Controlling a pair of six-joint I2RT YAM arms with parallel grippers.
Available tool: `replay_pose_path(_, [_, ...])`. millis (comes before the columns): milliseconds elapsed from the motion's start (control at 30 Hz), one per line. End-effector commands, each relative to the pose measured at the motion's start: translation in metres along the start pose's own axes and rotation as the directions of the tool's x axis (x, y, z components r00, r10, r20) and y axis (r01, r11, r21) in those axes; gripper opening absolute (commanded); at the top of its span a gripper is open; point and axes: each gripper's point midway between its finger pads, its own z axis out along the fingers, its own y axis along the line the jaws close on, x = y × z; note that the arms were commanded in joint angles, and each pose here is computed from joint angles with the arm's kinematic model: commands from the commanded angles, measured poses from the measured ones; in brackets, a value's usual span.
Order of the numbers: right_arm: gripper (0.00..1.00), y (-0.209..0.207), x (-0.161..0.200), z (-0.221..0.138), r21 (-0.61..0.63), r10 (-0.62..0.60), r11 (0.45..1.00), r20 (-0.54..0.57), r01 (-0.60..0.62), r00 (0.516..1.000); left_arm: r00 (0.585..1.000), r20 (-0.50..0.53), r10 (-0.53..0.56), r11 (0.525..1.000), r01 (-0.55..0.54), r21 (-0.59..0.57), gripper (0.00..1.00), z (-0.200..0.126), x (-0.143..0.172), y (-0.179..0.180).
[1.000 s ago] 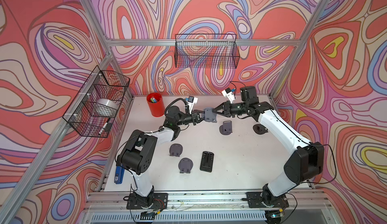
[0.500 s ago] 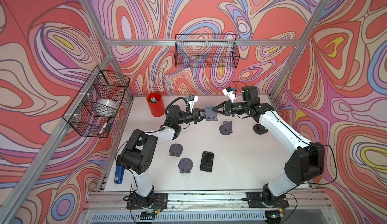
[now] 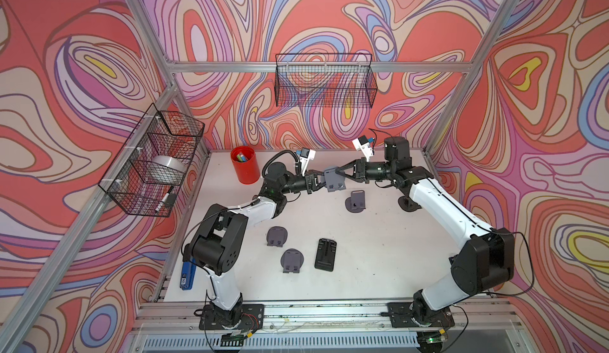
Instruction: Open the phone stand
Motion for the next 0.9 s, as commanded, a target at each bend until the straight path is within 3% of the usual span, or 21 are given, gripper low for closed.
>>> replay_pose_path(0, [0.01,0.029,-0.001,-0.005,-0.073,-0.127,0.989,0.025,0.129,0.992,0.999,0.002,-0.046,0.998,0.046,-0.032,0.00,0.001,-0.009,-0.004])
replay_pose_path(333, [0.00,0.049,-0.009,-0.014,-0.120,-0.205,0.969,0.108,0.217,0.973,0.992,-0.008,-0.125,0.991,0.125,-0.058,0.00,0.000,-0.002,0.005])
replay_pose_path(567, [0.01,0.074,-0.006,-0.030,-0.133,-0.332,0.925,0.175,0.356,0.927,0.983,-0.014,-0.182,0.981,0.180,-0.072,0.00,0.002,-0.003,0.008])
replay_pose_path(867, [0.00,0.083,0.006,-0.038,-0.123,-0.391,0.903,0.159,0.411,0.906,0.976,-0.015,-0.219,0.973,0.217,-0.081,0.00,0.002,-0.005,0.009])
